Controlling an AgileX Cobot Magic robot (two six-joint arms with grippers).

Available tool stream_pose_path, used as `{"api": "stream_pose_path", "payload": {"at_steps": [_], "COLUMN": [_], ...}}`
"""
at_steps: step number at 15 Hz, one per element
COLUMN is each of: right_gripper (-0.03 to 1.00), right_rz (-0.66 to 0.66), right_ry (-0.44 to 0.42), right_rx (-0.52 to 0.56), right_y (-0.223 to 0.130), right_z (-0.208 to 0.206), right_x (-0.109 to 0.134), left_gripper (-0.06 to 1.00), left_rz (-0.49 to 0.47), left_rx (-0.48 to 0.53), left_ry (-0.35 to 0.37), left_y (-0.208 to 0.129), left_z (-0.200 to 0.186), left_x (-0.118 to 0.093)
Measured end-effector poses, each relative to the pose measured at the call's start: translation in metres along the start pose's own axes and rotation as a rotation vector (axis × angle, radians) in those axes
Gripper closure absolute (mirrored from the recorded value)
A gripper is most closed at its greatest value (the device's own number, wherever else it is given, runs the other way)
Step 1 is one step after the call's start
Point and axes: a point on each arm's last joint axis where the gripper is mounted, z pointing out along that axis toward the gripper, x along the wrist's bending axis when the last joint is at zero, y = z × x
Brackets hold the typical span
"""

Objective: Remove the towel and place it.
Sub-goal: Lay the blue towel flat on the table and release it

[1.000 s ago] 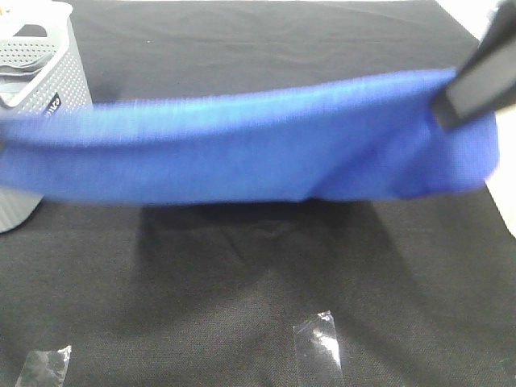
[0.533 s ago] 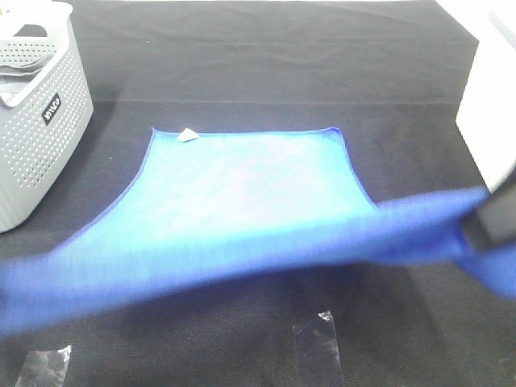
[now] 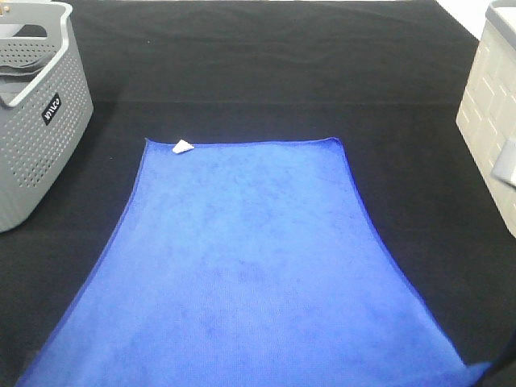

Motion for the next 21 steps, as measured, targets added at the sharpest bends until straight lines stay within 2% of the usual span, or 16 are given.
{"api": "stream_pose_path", "payload": {"at_steps": [3, 7, 11, 15, 17, 21], "right_gripper": [0.97, 0.97, 0.97, 0.97, 0.97, 0.97], "right_rz": [0.039, 0.052, 0.093, 0.135, 0.142, 0.163], "right_ry": [-0.012, -0.057, -0.089, -0.105, -0.105, -0.133], "right_rx": [0.085, 0.228, 0.316, 0.402, 0.433, 0.478], "right_y": [0.001, 0.018, 0.036, 0.043, 0.045, 0.047], "right_z": [0.015, 0.039, 0.067, 0.089, 0.097, 0.111], "right_x": [-0.009, -0.025, -0.043, -0.057, -0.061, -0.072], "left_gripper": [0.94, 0.94, 0.94, 0.94, 0.94, 0.94], "left_rz": [-0.044, -0.050, -0.066, -0.083, -0.092, -0.057], "left_rx": [0.051, 0.127, 0.228, 0.321, 0.331, 0.270], "left_ry": [0.026, 0.099, 0.172, 0.200, 0.208, 0.216], "left_y": [0.003, 0.028, 0.049, 0.055, 0.057, 0.070], "left_z": [0.014, 0.044, 0.080, 0.103, 0.108, 0.112], "left_x": [0.008, 0.019, 0.035, 0.047, 0.050, 0.048]}}
